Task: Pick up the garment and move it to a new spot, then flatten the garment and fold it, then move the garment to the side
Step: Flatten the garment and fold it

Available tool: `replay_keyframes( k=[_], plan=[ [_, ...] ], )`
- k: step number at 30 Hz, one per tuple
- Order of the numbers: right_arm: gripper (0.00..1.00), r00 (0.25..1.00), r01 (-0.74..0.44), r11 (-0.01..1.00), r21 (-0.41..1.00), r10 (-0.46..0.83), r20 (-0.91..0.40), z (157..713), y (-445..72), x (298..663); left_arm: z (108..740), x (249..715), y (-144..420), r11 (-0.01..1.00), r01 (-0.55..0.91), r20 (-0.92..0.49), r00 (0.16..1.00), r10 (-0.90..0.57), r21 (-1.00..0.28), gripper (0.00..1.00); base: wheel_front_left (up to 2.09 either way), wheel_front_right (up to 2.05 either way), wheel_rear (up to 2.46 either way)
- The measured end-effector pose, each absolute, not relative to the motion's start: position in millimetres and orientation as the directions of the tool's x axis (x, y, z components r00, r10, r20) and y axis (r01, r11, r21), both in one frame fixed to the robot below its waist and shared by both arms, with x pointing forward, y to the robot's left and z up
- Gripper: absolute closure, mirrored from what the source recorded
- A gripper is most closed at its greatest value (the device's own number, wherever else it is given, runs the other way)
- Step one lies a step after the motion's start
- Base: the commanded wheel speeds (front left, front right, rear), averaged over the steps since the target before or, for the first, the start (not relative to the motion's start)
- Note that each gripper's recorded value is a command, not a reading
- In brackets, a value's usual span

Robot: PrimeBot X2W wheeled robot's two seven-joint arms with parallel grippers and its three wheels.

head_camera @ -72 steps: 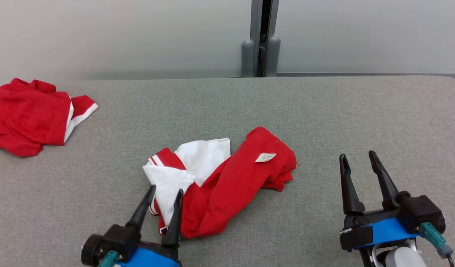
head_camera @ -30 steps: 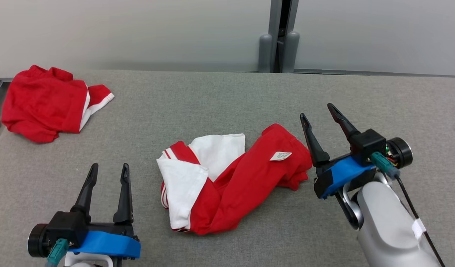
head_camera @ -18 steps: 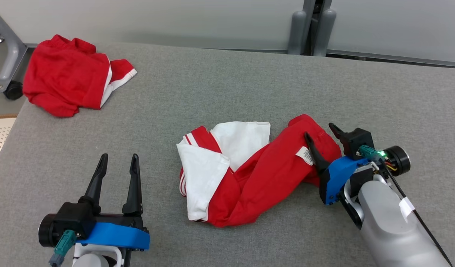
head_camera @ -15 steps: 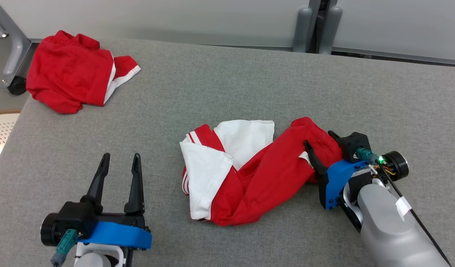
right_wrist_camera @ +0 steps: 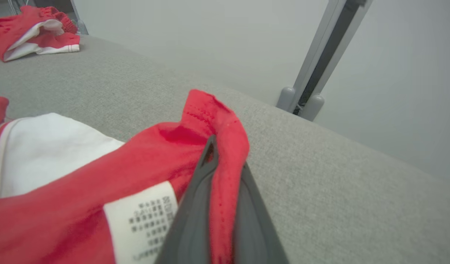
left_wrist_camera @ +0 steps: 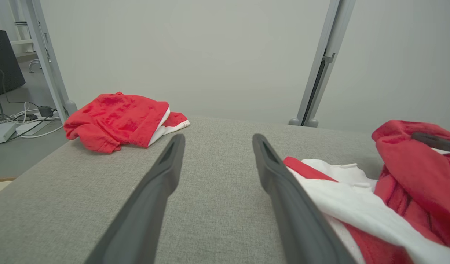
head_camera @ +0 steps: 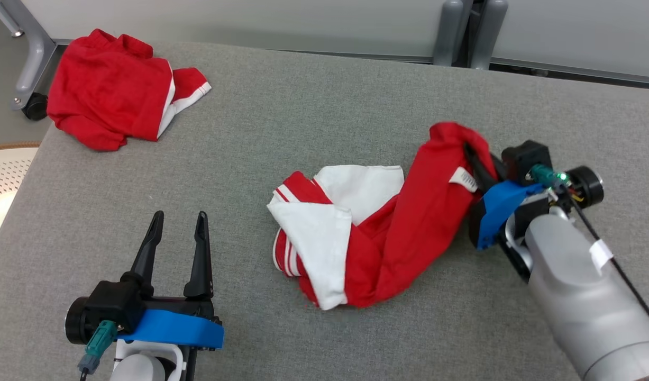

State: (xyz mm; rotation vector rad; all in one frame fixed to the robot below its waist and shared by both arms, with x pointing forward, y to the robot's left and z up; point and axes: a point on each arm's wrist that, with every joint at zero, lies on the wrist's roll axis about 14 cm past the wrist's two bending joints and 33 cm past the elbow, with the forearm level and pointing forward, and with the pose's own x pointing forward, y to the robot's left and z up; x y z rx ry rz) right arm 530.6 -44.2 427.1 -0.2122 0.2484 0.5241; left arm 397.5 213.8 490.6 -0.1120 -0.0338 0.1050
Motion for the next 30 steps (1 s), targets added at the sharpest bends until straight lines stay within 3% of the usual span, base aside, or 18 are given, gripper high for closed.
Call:
replay_keyframes(
  k=[6,11,20,30],
  plan=[
    [1.0,0.889,-0.457,0.87,-0.188,0.441,-0.119,487.7,-54.7,569.9,489.3,399.2,213.2,0.988,-0.106,0.024,0.994,0.109,-0.115,0.0,0.0,0.0,0.0],
    [1.0,0.905,-0.413,0.889,-0.199,0.425,0.017,528.8,-61.7,573.3,491.9,401.5,209.2,0.988,-0.096,0.033,0.994,0.1,-0.123,0.0,0.0,0.0,0.0],
    [1.0,0.927,-0.372,0.915,-0.154,0.375,-0.01,497.0,-94.3,501.4,496.5,396.5,189.4,0.989,-0.041,0.046,0.998,0.048,-0.145,0.0,0.0,0.0,0.0],
    [1.0,0.968,-0.241,0.966,-0.092,0.233,-0.091,457.8,-155.2,416.6,500.4,396.0,161.2,0.987,0.043,0.06,0.998,-0.034,-0.158,0.0,0.0,0.0,0.0]
  ],
)
